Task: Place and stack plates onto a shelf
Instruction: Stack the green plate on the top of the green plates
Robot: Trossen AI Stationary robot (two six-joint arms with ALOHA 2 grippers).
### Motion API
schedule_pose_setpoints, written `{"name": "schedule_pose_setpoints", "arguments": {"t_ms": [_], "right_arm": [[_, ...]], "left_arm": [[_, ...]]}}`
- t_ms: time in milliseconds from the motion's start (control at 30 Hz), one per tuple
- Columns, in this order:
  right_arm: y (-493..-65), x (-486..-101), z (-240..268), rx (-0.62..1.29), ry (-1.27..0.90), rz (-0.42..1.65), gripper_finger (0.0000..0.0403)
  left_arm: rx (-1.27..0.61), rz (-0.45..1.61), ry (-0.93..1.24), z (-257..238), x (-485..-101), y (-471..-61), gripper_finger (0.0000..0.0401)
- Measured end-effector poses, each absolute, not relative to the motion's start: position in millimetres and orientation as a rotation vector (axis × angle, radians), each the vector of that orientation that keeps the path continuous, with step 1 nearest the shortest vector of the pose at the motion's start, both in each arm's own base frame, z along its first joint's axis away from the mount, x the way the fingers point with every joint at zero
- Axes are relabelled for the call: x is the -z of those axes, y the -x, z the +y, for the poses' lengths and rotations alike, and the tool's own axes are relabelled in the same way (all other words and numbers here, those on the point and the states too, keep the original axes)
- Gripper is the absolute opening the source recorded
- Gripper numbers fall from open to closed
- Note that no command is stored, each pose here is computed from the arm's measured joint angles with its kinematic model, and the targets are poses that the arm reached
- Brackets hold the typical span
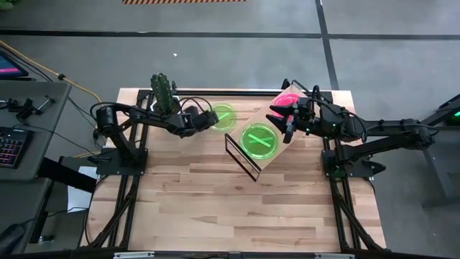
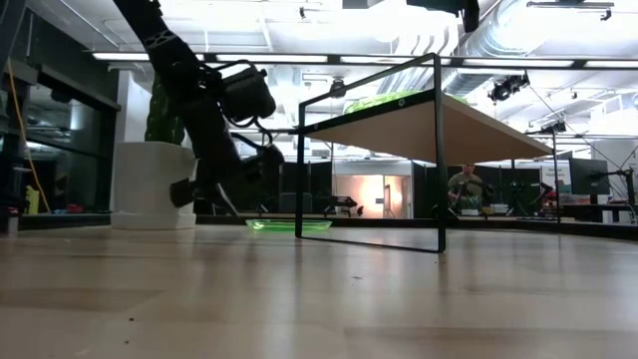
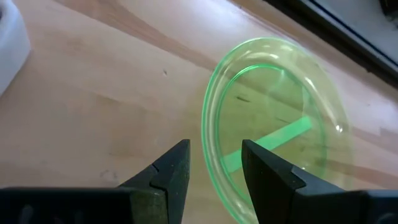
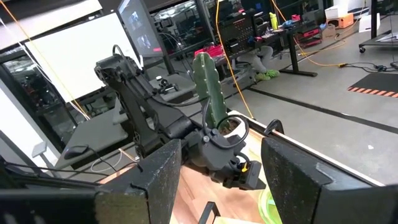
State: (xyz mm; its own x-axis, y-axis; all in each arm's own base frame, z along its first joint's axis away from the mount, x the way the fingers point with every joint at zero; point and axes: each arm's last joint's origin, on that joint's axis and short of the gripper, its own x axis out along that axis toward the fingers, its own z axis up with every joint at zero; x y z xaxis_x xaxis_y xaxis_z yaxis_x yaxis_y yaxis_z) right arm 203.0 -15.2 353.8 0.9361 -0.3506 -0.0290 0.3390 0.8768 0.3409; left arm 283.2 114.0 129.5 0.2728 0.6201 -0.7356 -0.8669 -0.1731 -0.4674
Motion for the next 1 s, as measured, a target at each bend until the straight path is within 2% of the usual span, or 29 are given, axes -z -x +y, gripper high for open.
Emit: {"name": "schedule_pose_setpoints", "arguments": {"t_ms": [300, 667, 767, 933, 1000], "right_arm": [[-203.0, -353.8, -15.2, 0.36, -0.35, -0.034, 0.0204], [-203.0, -353.4, -15.2, 0.36, -0.356, -0.032, 0.0204], [-203.0, -353.4, -15.2, 0.36, -0.356, -0.031, 0.0204], [-203.0, -353.4, -15.2, 0.36, -0.356, -0.032, 0.0204], [-203.0, -353.4, -15.2, 0.36, -0.356, -0.032, 0.0204]], "left_arm": [[-1.379, 0.335, 1.13, 115.7, -110.7, -285.2, 0.0133], [-1.402, 0.24, 1.131, 112.1, -102.7, -292.3, 0.0126], [-1.406, 0.255, 1.128, 115.3, -102.4, -290.7, 0.0102], [-1.387, 0.294, 1.116, 120.5, -101.6, -289.2, 0.0017], [-1.382, 0.293, 1.112, 121.3, -101.7, -289.5, 0.0008]]}}
